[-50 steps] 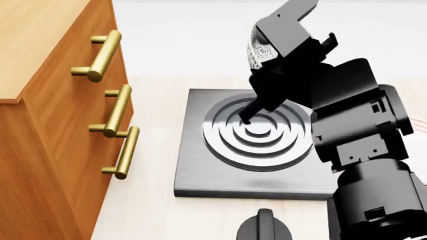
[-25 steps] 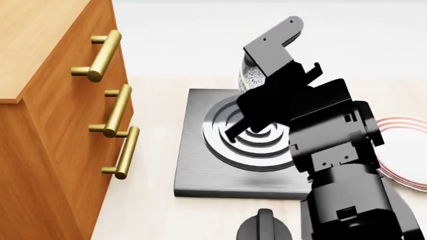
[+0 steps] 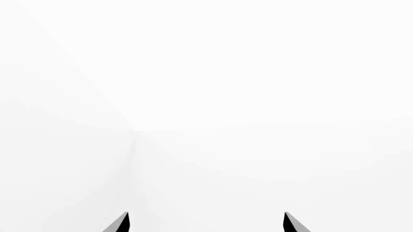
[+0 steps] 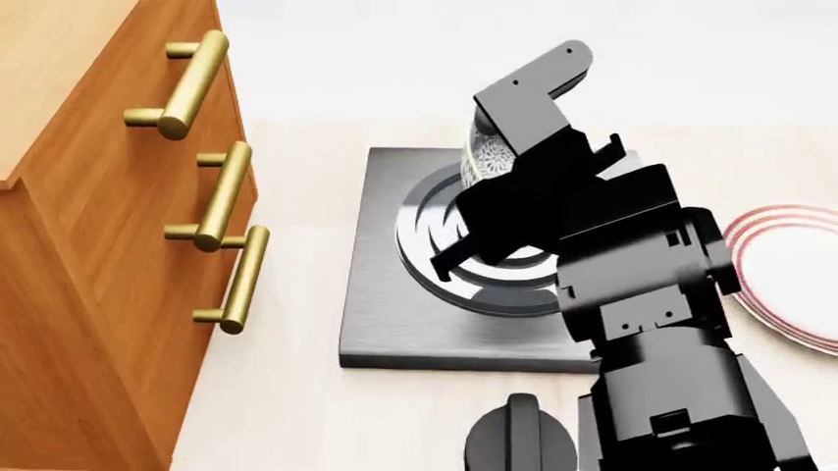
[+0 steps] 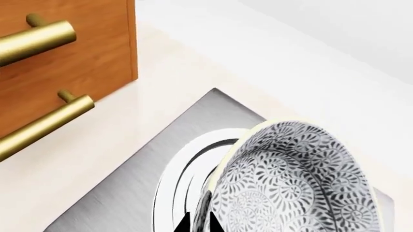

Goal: Put the bowl on the stove.

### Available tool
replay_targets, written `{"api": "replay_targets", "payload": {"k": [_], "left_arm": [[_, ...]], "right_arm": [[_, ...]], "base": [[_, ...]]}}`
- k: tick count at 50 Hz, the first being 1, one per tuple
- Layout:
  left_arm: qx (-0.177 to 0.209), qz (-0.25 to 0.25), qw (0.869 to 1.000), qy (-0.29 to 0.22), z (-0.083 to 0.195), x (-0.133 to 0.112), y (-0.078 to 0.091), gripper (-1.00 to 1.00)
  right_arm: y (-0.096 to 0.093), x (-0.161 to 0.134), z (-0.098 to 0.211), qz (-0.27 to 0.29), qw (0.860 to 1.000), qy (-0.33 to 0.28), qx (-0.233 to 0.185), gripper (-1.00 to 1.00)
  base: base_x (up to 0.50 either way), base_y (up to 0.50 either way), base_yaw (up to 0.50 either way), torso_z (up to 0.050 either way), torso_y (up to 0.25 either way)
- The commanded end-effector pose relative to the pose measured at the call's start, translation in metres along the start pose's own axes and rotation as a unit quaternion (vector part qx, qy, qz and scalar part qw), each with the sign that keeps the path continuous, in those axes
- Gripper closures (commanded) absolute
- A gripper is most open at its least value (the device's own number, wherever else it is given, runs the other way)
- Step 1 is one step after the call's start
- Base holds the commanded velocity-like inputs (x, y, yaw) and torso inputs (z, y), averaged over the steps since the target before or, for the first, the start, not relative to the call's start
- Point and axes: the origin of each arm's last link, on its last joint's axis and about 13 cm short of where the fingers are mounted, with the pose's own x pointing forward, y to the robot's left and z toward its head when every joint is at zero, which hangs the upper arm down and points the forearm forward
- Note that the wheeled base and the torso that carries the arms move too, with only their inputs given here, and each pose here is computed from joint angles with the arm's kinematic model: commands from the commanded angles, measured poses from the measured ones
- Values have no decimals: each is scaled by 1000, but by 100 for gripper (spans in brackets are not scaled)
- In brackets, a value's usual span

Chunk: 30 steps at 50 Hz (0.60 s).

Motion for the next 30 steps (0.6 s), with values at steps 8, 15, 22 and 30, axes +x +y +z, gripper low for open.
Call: {"api": "replay_targets", "payload": {"k": [8, 15, 22, 30], "left_arm": [[32, -13, 999, -12, -1, -1, 2, -100], [13, 3, 1000, -10, 0, -1, 3, -100], [15, 3, 1000, -11, 0, -1, 3, -100], [33, -11, 999, -13, 0, -2, 2, -100]], "right_arm": [[7, 5, 5, 6, 1000, -13, 3, 100], [7, 5, 4, 6, 1000, -11, 4, 100], [9, 6, 3, 6, 1000, -10, 9, 100], [10, 7, 1, 8, 1000, -8, 13, 100]], "base": [[0, 0, 0, 5, -57], [0, 0, 0, 14, -155], [0, 0, 0, 0, 0], [0, 0, 0, 5, -50]]}}
